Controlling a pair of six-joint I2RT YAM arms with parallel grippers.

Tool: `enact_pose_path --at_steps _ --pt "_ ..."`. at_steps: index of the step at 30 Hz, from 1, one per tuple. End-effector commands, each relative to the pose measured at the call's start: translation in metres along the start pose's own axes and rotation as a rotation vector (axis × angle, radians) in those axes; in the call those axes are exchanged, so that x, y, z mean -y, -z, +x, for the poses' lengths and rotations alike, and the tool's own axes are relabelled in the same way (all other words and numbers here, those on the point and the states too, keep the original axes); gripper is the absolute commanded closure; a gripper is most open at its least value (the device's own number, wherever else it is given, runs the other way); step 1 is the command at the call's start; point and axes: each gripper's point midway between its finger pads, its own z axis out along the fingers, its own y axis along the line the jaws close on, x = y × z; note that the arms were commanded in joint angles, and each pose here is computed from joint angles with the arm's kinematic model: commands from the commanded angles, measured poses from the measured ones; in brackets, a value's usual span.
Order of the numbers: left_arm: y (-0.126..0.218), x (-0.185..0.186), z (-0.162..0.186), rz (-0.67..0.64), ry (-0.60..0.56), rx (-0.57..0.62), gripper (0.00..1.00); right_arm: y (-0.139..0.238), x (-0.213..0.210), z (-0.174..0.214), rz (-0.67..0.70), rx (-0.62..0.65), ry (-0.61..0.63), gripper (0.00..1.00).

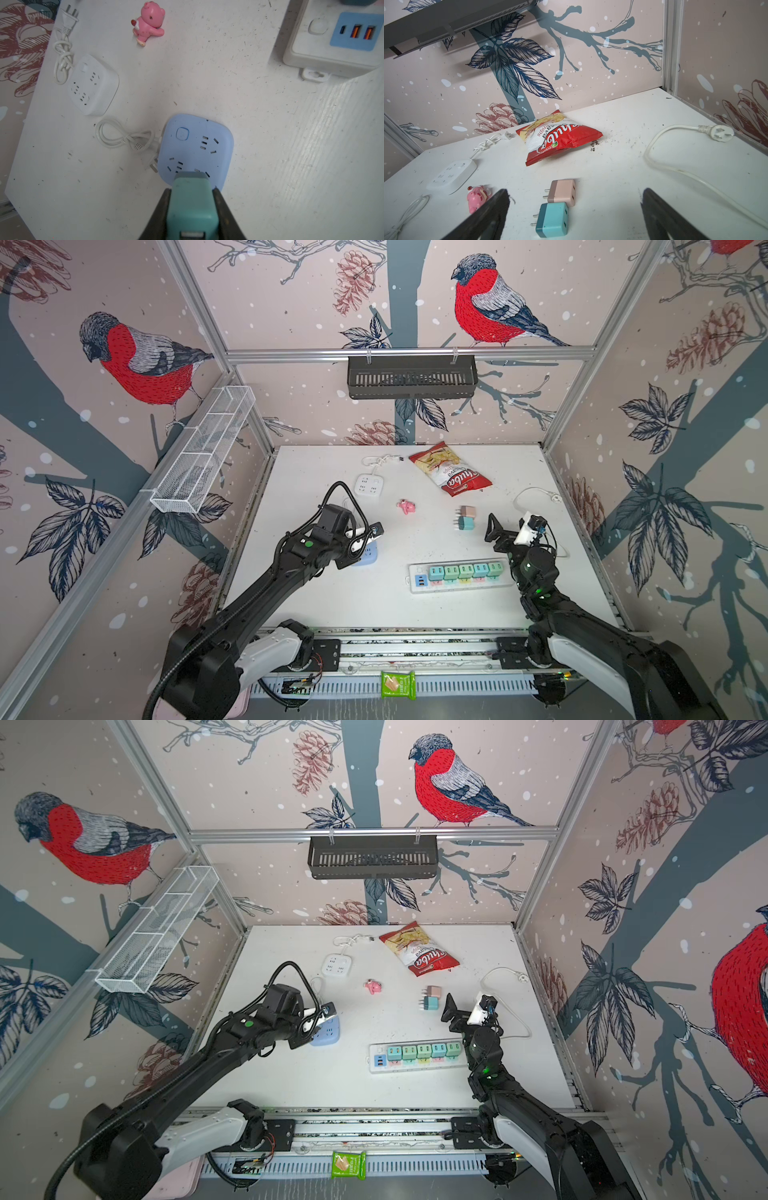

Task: Insert the plug
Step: 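Lower the teal adapter with the left gripper into the blue socket box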

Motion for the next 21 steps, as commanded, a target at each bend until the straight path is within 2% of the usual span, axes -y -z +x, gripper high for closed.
enact_pose_path --at_steps 1,5,9,13,21 --pt "-0.003 -0.011 -0.012 -0.05 -0.038 0.064 1.0 0.0 -0.005 -0.006 -0.018 0.02 0.017 0.0" --pt "-0.021 -0.003 -0.004 0.025 -0.015 0.0 1.0 0.001 -0.005 -0.007 -0.017 0.025 0.015 0.0" --pt "-0.029 -0.001 0.004 0.043 0.0 -0.045 1.0 0.001 -0.005 -0.007 -0.016 0.023 0.015 0.0" --pt "-0.028 0.0 -0.001 0.042 -0.002 -0.011 1.0 -0.001 -0.006 -0.005 -0.021 0.013 0.022 0.0" --pt "-0.036 0.007 -0.014 0.125 0.005 0.036 1.0 -0.001 -0.008 -0.004 -0.026 0.01 0.027 0.0"
